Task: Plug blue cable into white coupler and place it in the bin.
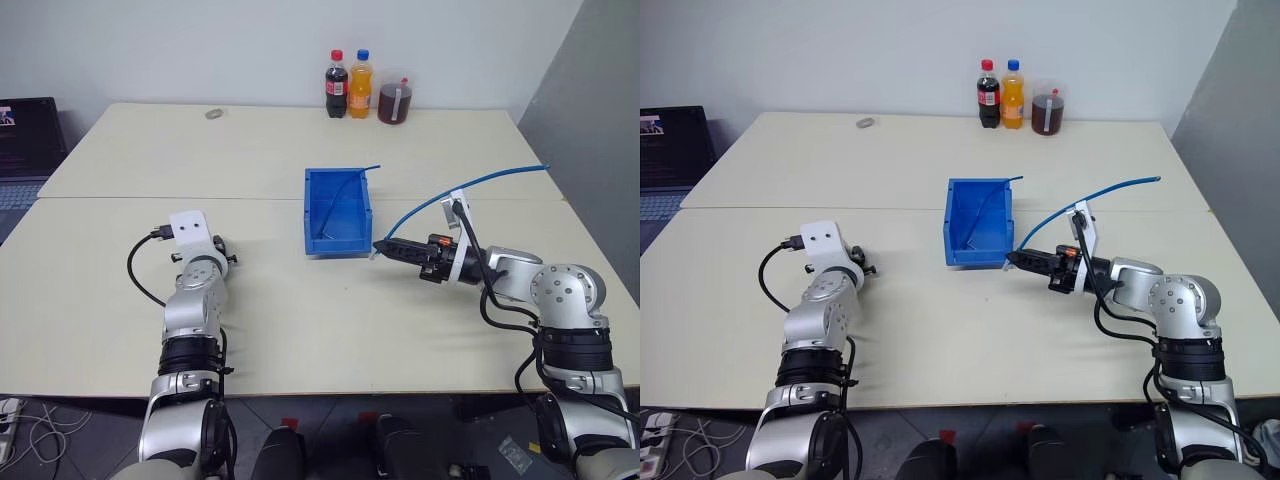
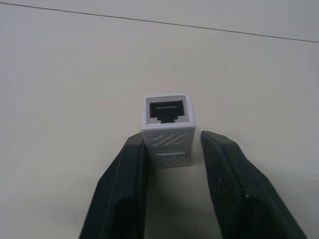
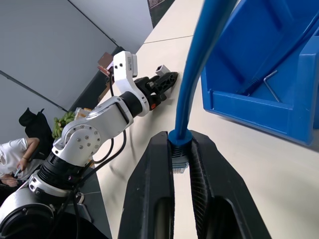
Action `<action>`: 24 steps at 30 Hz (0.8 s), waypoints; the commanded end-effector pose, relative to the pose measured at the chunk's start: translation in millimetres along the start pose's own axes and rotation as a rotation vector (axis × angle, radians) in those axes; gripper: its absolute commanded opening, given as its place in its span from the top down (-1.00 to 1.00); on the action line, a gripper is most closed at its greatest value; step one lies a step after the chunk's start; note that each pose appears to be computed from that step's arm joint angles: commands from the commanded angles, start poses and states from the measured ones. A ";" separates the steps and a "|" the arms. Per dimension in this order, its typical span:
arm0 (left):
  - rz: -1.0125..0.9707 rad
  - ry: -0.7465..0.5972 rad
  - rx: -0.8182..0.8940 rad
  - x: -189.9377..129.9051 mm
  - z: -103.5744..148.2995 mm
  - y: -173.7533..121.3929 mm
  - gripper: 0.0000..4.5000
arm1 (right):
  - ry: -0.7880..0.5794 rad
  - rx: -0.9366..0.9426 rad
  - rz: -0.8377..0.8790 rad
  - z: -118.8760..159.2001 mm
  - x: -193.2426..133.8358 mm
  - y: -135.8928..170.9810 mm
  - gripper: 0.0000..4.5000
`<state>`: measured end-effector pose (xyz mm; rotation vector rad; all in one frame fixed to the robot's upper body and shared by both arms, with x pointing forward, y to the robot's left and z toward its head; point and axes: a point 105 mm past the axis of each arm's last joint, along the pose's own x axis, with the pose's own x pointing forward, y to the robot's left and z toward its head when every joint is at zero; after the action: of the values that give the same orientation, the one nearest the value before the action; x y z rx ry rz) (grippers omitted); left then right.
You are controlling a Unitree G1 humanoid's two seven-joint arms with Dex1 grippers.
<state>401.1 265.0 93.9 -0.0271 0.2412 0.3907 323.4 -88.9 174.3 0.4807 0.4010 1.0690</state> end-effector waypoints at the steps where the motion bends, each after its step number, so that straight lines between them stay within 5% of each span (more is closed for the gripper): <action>1: 0.042 0.038 -0.005 1.9 -10.0 14.0 0.65 | -0.035 -0.045 0.007 12.1 -4.4 5.7 0.93; 8: -0.020 0.025 0.004 2.3 -5.8 12.6 0.66 | -0.033 -0.048 0.005 11.2 -4.3 5.5 0.93; 12: -0.461 0.000 0.205 -20.3 6.9 -20.7 0.66 | -0.022 -0.102 0.003 12.5 -5.4 9.6 0.93; 15: -0.934 0.057 0.450 -71.4 -3.3 -36.5 0.66 | -0.013 -0.181 0.018 18.1 -4.8 18.8 0.93; 18: -1.345 0.090 0.521 -128.3 -2.1 -49.2 0.66 | -0.005 -0.253 0.054 22.9 -0.1 33.1 0.93; 24: -1.664 0.013 0.709 -151.3 -21.7 -96.1 0.66 | 0.108 -0.473 0.148 -0.9 15.4 56.5 0.93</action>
<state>296.5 131.4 110.2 0.3911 0.3268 -1.2863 298.7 -59.8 204.7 0.1383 0.2478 1.2341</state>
